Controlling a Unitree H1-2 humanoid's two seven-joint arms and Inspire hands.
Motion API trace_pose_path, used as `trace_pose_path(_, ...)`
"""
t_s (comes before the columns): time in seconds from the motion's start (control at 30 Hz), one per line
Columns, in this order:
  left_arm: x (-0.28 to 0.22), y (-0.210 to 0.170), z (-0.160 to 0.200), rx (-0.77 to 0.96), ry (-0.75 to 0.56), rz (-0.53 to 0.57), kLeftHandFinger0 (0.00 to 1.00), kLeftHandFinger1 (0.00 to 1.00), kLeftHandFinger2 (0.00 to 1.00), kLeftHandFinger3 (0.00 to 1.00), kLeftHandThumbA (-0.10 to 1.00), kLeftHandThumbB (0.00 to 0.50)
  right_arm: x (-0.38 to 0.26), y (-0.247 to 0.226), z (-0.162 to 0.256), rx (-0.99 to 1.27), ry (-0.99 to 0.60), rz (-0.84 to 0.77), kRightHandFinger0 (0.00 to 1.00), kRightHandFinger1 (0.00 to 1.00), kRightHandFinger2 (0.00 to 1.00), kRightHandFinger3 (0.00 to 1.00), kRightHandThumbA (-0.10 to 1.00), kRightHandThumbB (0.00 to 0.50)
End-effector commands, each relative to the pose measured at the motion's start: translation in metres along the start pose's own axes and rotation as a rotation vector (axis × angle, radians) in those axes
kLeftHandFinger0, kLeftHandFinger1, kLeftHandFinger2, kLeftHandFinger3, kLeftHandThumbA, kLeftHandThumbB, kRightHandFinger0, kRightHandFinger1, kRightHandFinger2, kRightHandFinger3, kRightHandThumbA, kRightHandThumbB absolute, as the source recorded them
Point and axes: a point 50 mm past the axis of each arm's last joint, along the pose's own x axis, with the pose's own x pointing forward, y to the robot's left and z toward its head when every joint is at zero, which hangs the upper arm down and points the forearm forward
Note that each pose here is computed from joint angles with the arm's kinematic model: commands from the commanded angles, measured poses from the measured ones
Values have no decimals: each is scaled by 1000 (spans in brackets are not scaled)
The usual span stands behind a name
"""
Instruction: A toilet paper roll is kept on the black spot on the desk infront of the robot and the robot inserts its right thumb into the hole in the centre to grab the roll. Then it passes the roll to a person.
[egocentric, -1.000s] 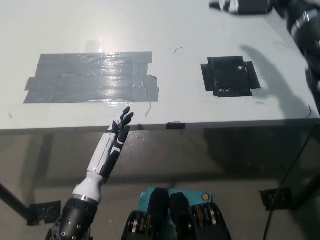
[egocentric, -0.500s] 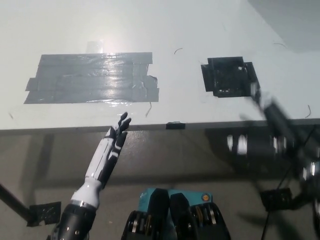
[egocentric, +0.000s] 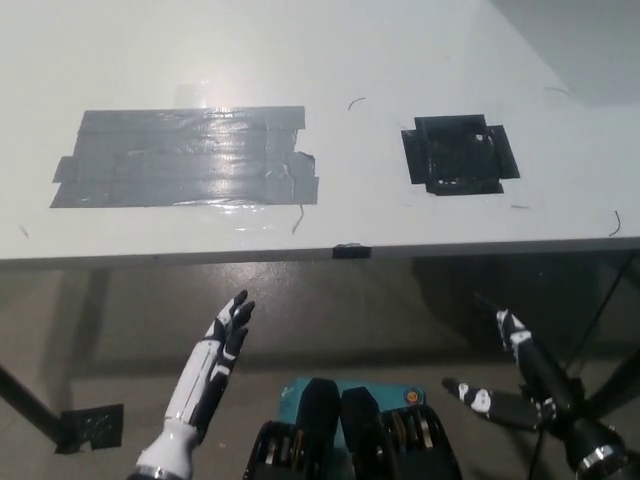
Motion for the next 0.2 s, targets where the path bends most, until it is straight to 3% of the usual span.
trace_pose_path(0.0, -1, 3, 14, 14, -71, 29, 1000, 1000, 1000, 1000, 1000, 148, 2, 6, 4, -1, -97, 18, 1000, 1000, 1000, 1000, 734, 279)
trace_pose_path(0.17, -2, 4, 16, 11, -69, 30, 1000, 1000, 1000, 1000, 1000, 133, 4, 8, 2, 1, -88, 24, 1000, 1000, 1000, 1000, 754, 291)
